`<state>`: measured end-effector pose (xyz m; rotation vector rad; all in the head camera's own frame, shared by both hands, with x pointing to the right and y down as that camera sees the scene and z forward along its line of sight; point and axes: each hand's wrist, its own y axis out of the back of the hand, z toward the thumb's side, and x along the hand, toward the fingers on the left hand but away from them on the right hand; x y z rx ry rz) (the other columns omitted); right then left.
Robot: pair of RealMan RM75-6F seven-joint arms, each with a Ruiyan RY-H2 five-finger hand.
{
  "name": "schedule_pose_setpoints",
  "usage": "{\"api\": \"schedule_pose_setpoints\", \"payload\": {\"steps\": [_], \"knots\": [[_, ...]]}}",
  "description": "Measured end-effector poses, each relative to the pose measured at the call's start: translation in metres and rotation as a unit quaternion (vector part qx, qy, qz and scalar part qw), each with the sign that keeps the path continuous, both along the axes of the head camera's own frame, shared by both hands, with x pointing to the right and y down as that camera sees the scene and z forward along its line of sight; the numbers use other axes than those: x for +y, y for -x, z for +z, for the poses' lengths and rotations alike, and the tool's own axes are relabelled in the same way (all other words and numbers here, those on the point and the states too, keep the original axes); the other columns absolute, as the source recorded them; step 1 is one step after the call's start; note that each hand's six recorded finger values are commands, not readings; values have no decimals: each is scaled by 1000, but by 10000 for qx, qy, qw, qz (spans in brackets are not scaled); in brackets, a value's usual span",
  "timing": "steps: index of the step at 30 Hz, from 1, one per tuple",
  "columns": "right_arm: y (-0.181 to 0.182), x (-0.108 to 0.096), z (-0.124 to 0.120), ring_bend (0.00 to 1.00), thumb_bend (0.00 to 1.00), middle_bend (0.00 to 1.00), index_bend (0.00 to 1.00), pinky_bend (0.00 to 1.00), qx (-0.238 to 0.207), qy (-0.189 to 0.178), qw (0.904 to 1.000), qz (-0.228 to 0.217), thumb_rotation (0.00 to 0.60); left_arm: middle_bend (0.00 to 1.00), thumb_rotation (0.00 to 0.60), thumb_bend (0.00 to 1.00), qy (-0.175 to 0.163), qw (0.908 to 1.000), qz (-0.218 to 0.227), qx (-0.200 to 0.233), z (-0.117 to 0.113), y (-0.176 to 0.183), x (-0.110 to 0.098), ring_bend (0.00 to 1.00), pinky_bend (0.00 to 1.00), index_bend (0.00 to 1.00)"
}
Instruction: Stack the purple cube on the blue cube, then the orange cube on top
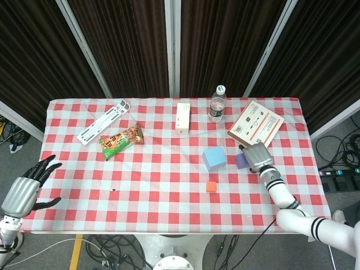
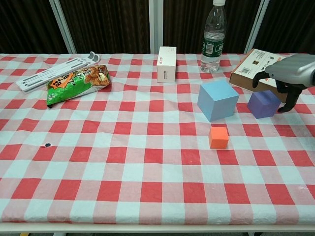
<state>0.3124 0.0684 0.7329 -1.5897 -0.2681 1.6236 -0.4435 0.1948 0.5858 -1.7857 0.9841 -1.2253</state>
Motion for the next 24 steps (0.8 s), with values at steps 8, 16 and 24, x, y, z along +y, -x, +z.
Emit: {"api": "schedule_pose_setpoints", "payload": {"steps": [8,16,24], "knots": [[8,-1,7,949,77,1000,328,896,-120,-49,9999,107,600,153,600,52,22,10000,-18,-34,1,5,-1,133,276,205],[11,-4,8,949,77,1000,426,897,-179,-144,9997,82,600,153,600,51,15,10000,4,-21,2,4,-1,133,276,205],[11,-5,6,956,80,1000,488,897,-201,-212,9996,47,600,153,600,52,30,10000,-18,-16,3,5,-1,133,276,205]]}}
